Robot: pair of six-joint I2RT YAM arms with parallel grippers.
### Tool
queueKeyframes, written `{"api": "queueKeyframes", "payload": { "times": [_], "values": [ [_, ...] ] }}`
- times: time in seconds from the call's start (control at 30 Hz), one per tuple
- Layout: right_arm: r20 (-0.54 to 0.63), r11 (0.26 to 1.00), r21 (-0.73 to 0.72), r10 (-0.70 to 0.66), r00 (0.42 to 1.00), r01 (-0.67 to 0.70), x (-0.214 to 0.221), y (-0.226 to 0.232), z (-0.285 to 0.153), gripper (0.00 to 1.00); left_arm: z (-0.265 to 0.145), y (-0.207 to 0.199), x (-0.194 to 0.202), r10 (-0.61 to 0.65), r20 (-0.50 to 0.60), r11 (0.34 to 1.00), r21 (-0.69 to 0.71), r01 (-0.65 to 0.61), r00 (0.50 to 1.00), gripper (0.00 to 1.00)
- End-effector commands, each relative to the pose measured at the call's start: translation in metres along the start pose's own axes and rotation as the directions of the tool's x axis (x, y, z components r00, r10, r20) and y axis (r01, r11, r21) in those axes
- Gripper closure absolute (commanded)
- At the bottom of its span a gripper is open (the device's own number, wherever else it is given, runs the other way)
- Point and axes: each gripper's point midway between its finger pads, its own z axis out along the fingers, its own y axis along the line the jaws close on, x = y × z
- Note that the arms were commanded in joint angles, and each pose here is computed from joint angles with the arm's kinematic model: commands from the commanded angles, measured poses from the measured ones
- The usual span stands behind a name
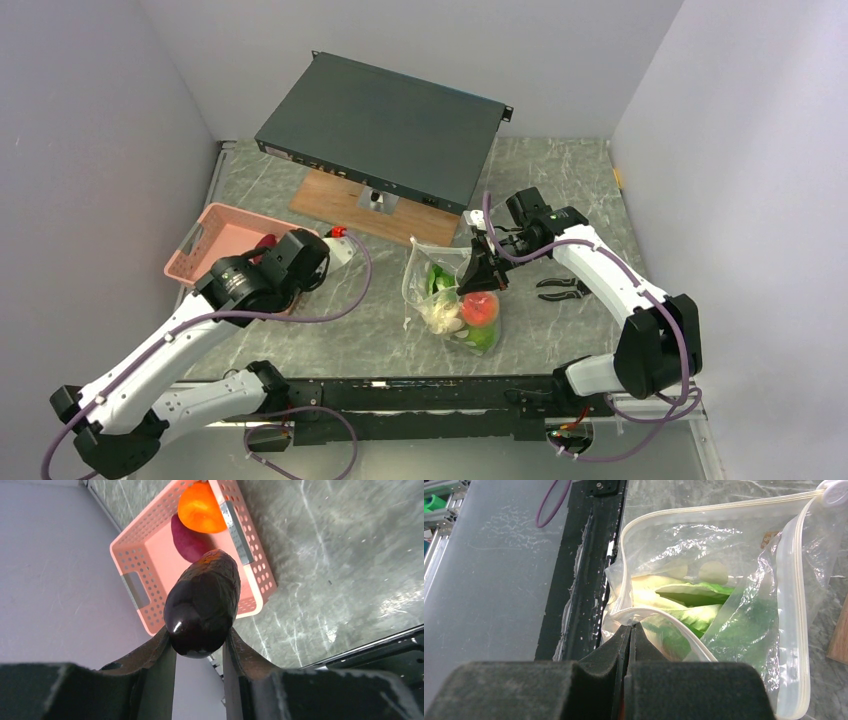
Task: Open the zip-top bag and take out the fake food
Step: Place the fake vegetable in the bin.
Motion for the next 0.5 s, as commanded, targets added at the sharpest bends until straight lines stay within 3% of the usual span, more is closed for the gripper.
{"api": "queueKeyframes", "payload": {
  "times": [0.0,0.2,0.47],
  "values": [
    [0.016,0.999,0.002,-0.041,0.999,0.041,-0.004,-0.004,0.0,1.0,0.006,0.014,0.013,0.033,-0.048,0.997,-0.064,-0.036,0.998,1.0],
    [0.015,0.999,0.002,-0.041,0.999,0.041,-0.004,-0.005,0.0,1.0,0.021,0.019,0.038,0.022,-0.125,0.996,-0.081,-0.032,0.992,1.0],
    [0.013,0.999,0.004,-0.041,0.999,0.041,-0.003,-0.005,0.0,1.0,0.042,0.016,0.056,0.029,-0.145,0.993,-0.106,-0.045,0.989,1.0]
  ]
}}
